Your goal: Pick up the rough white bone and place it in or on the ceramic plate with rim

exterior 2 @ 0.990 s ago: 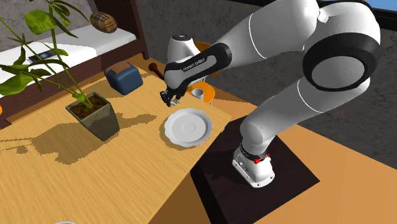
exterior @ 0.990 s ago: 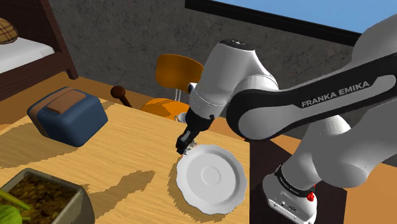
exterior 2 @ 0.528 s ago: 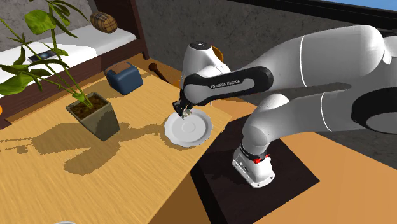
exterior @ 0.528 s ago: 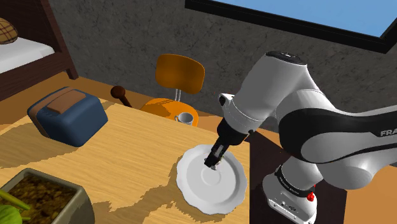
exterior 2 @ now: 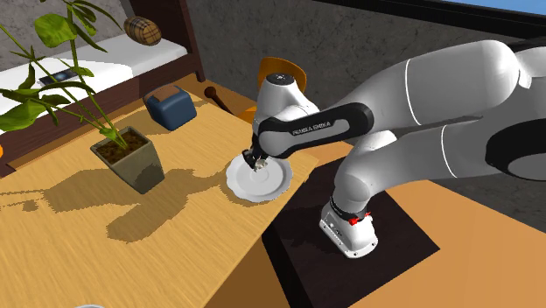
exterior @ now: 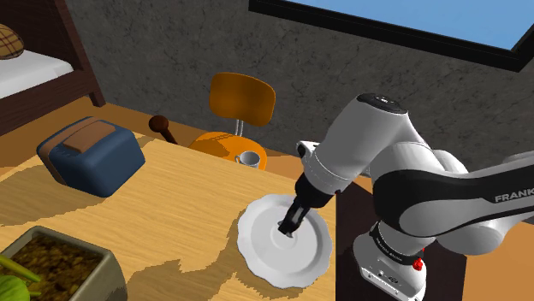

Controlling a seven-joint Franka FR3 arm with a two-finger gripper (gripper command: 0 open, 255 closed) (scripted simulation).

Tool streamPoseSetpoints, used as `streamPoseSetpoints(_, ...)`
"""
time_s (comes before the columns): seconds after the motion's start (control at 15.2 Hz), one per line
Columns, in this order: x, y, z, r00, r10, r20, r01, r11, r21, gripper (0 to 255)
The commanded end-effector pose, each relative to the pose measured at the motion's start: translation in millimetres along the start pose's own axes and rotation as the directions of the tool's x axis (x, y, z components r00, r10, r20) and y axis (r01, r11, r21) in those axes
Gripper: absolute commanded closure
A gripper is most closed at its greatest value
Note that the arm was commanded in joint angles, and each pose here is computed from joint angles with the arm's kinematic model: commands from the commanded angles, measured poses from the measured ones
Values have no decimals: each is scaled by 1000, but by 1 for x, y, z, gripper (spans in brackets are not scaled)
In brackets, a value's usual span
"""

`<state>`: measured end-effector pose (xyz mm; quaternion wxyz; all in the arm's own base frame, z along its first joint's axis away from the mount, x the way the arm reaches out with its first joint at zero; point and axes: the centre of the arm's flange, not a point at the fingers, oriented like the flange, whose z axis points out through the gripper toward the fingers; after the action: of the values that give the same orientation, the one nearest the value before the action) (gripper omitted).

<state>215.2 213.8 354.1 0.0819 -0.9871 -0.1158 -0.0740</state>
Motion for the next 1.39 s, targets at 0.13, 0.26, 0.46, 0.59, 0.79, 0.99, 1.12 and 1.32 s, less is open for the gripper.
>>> streamPoseSetpoints(0.13, -3, 4, 20, 1000, 0, -1, 0, 1000, 0, 255)
streamPoseSetpoints(0.26, -5, 5, 30, 1000, 0, -1, 0, 1000, 0, 255)
streamPoseSetpoints(0.46, -7, 7, 40, 1000, 0, -1, 0, 1000, 0, 255)
streamPoseSetpoints(0.59, -7, 7, 40, 1000, 0, -1, 0, 1000, 0, 255)
streamPoseSetpoints(0.79, -7, 7, 40, 1000, 0, -1, 0, 1000, 0, 255)
streamPoseSetpoints(0.99, -6, 7, 41, 1000, 0, -1, 0, 1000, 0, 0)
streamPoseSetpoints(1.12, -5, 8, 41, 1000, 0, -1, 0, 1000, 0, 0)
streamPoseSetpoints(1.32, -7, 7, 27, 1000, 0, -1, 0, 1000, 0, 0)
